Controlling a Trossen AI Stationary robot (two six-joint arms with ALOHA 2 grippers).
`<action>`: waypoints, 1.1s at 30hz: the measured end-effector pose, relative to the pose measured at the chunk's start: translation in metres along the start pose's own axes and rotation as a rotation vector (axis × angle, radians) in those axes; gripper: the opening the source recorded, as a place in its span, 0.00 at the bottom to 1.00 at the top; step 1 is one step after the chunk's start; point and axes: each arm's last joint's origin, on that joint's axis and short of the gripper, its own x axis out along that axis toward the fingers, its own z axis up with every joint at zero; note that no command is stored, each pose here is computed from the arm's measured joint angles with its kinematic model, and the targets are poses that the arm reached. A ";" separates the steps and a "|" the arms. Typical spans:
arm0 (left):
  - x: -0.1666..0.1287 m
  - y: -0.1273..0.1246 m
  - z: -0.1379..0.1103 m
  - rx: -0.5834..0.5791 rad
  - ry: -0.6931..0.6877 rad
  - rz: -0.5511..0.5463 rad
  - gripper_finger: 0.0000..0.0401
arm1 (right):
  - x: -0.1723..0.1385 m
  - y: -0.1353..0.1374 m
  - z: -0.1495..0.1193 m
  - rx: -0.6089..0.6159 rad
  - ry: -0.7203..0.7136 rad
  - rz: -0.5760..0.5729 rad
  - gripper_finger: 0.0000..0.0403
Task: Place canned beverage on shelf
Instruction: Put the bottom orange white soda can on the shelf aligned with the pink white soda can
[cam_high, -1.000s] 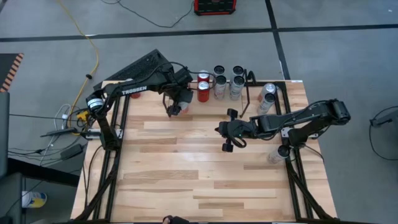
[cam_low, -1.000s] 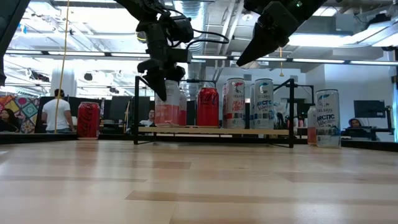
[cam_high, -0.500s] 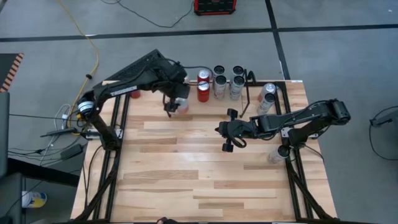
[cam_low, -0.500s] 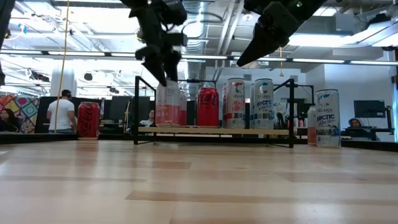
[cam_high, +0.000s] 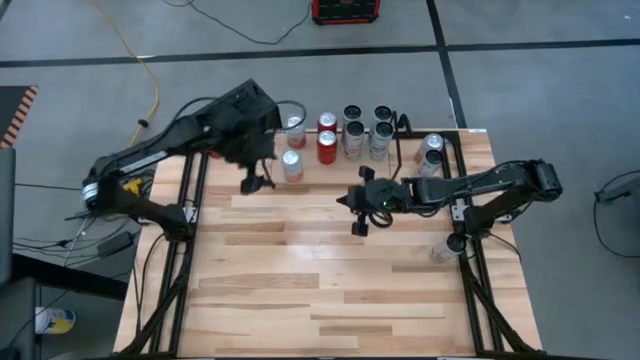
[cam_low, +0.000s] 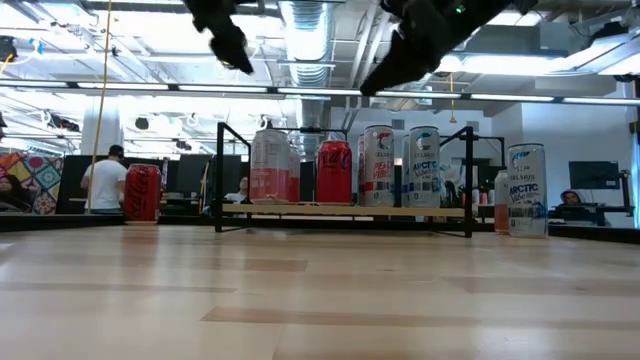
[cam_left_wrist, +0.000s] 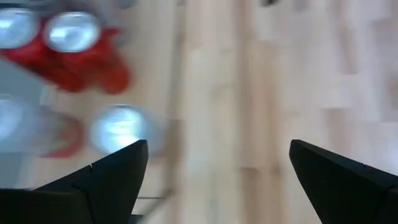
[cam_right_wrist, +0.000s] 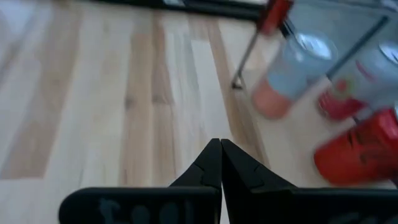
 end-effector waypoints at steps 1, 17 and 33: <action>-0.005 -0.007 -0.005 -0.016 -0.016 -0.023 0.94 | 0.001 -0.003 0.002 0.002 -0.022 0.021 0.06; 0.028 -0.096 -0.151 -0.050 -0.756 -0.062 0.94 | 0.070 -0.063 0.031 0.022 -0.289 -0.009 0.10; 0.049 -0.097 -0.223 -0.111 -0.934 -0.041 0.94 | 0.113 -0.099 0.071 -0.051 -0.148 0.046 0.56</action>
